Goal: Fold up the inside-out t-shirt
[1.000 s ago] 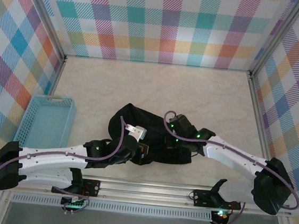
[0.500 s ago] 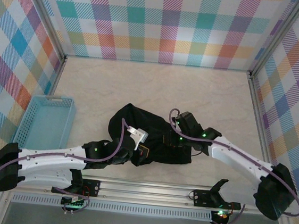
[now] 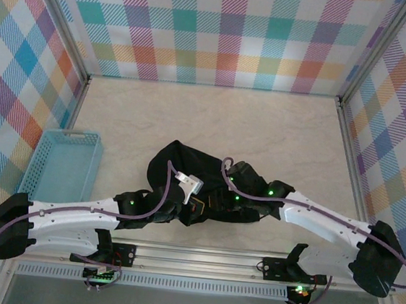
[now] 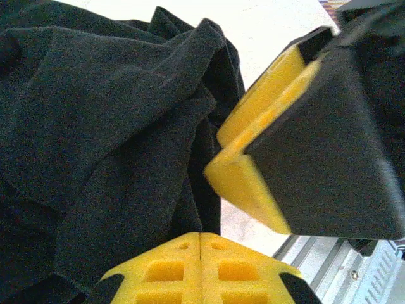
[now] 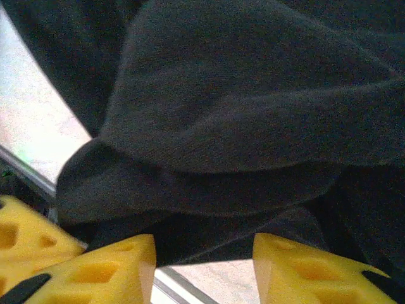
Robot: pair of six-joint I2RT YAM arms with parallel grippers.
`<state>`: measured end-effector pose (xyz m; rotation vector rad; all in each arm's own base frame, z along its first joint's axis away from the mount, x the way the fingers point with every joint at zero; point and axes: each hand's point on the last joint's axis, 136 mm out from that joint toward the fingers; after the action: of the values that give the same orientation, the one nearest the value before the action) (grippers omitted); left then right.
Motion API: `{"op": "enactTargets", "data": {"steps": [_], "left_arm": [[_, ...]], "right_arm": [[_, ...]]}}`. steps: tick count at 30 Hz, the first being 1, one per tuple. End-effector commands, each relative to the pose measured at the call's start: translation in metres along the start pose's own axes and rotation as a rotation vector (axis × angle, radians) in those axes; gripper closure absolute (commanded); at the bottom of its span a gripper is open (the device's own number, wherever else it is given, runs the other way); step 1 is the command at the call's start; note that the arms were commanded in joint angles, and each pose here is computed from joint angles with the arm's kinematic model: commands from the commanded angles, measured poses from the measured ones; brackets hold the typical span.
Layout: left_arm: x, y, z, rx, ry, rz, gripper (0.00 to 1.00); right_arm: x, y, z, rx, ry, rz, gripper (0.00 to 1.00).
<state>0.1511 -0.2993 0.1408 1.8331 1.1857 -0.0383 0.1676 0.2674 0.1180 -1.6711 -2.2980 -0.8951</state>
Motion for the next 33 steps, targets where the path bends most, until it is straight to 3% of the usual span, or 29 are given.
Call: {"op": "enactTargets", "data": {"steps": [1,6,9,16,21,24,33], "left_arm": [[-0.006,0.0,0.001,0.003,-0.04,0.009,1.0],[-0.01,-0.008,0.003,0.037,-0.069,0.02,1.0],[-0.013,-0.012,0.007,0.058,-0.086,0.028,1.0],[-0.005,-0.011,0.011,0.059,-0.029,0.03,1.0],[0.009,-0.002,0.008,0.038,0.071,0.036,0.78],[0.014,0.001,0.008,0.042,0.116,0.042,0.58],[-0.003,0.009,0.031,0.096,0.119,0.051,0.47]], "right_arm": [[-0.005,0.002,0.005,-0.012,-0.039,0.049,0.5],[-0.01,-0.002,0.013,0.007,-0.063,0.063,0.47],[-0.01,-0.004,0.017,0.01,-0.061,0.071,0.52],[-0.014,-0.008,0.008,-0.032,-0.134,0.026,0.93],[-0.018,-0.034,-0.004,-0.059,-0.165,-0.016,1.0],[-0.025,-0.055,-0.005,-0.059,-0.17,-0.004,1.0],[-0.033,-0.087,0.01,-0.048,-0.129,0.037,1.0]]}}
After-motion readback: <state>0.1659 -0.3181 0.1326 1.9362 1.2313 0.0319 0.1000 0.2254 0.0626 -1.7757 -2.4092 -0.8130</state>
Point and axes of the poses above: each hand's point on the last joint's axis, 136 mm out from that joint toward the fingers, its own z axis out along the fingers, its own x axis along the line the jaws close on, y = z × x, and after that the axes turned 3 degrees about -z, right-handed
